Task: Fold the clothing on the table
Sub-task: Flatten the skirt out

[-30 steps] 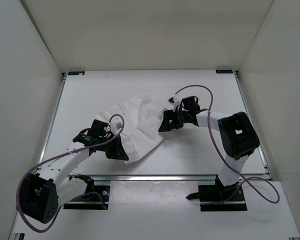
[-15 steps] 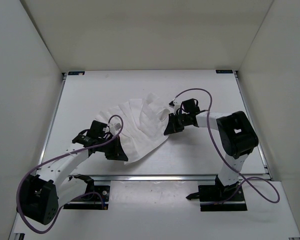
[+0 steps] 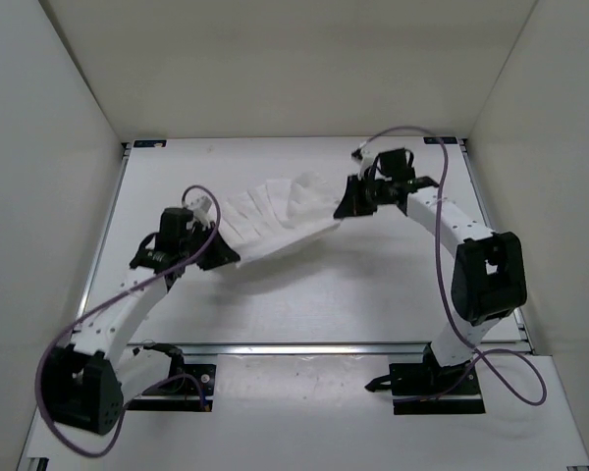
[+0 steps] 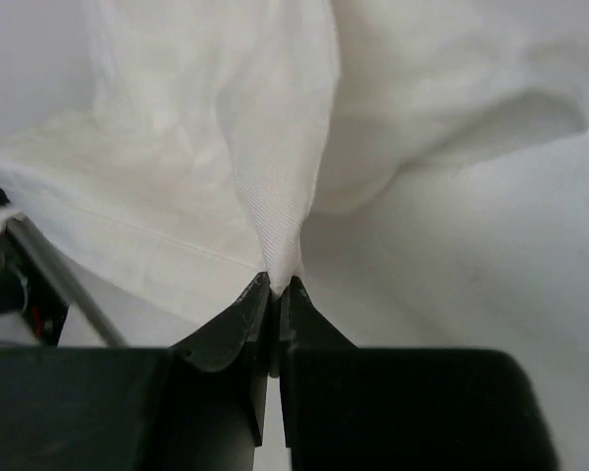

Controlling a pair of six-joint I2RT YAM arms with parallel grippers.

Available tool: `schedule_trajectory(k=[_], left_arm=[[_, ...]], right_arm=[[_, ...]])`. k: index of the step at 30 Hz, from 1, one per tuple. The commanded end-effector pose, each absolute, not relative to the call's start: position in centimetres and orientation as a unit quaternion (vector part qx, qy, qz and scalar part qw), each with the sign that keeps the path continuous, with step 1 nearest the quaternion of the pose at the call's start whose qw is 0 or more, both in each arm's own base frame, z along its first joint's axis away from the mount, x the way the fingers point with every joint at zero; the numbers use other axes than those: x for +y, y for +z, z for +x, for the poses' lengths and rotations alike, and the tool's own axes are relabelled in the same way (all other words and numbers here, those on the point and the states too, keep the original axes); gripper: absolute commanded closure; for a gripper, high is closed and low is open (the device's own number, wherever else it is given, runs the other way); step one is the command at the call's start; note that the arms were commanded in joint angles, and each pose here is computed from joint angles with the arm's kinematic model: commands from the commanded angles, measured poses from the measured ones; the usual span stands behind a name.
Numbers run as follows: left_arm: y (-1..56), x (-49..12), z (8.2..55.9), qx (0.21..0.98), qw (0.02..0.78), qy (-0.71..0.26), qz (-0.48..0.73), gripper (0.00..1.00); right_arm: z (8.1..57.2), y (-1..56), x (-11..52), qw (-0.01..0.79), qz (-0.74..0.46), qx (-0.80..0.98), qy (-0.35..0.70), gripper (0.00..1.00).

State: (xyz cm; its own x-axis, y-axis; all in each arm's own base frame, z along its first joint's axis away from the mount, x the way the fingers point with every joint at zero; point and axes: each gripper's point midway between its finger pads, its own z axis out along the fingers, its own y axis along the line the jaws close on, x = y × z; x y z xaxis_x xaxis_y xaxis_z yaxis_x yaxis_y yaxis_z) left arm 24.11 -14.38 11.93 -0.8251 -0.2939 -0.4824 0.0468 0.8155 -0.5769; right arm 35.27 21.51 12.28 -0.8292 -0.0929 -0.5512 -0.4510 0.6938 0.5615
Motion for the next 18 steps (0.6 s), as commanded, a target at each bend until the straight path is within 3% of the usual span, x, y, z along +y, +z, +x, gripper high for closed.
schedule_trajectory(k=[1,2,5,7,9,11,13,14,15,16,18], left_arm=[[18.8,-15.1,33.6,0.86,0.411,-0.298,-0.045,1.0],[19.4,-15.5,34.6,0.864,0.413,-0.287,-0.022,1.0],[31.1,-17.5,41.7,0.824,0.502,-0.258,0.039,1.0],[35.2,-17.5,44.1,0.807,0.534,-0.25,0.038,1.0],[39.5,-16.2,44.4,0.782,0.576,-0.235,0.025,1.0],[39.1,-15.0,43.8,0.78,0.594,-0.198,0.017,1.0],[38.1,-14.5,41.4,0.774,0.603,-0.191,0.03,1.0],[35.3,-14.6,39.8,0.79,0.581,-0.194,0.03,1.0],[31.5,-14.6,38.9,0.811,0.552,-0.192,0.028,1.0],[31.0,-14.8,37.3,0.812,0.546,-0.204,0.031,1.0],[24.1,-15.1,33.9,0.85,0.485,-0.204,0.039,1.0]], right_arm=[[41.6,20.5,18.9,0.361,-0.155,0.872,0.293,1.0],[43.8,23.8,18.7,0.388,-0.164,0.862,0.281,1.0],[48.2,34.0,18.4,0.488,-0.163,0.82,0.25,1.0],[48.2,39.6,17.3,0.544,-0.152,0.783,0.261,1.0],[47.2,43.2,15.5,0.59,-0.149,0.766,0.209,1.0],[46.1,41.1,13.8,0.579,-0.14,0.778,0.201,1.0],[44.0,35.0,11.8,0.536,-0.123,0.814,0.188,1.0],[42.5,29.3,12.1,0.483,-0.117,0.846,0.196,1.0],[41.2,29.5,11.9,0.494,-0.114,0.838,0.2,1.0],[38.9,25.7,12.0,0.468,-0.105,0.853,0.205,1.0],[35.6,21.5,12.2,0.439,-0.095,0.868,0.213,1.0]])
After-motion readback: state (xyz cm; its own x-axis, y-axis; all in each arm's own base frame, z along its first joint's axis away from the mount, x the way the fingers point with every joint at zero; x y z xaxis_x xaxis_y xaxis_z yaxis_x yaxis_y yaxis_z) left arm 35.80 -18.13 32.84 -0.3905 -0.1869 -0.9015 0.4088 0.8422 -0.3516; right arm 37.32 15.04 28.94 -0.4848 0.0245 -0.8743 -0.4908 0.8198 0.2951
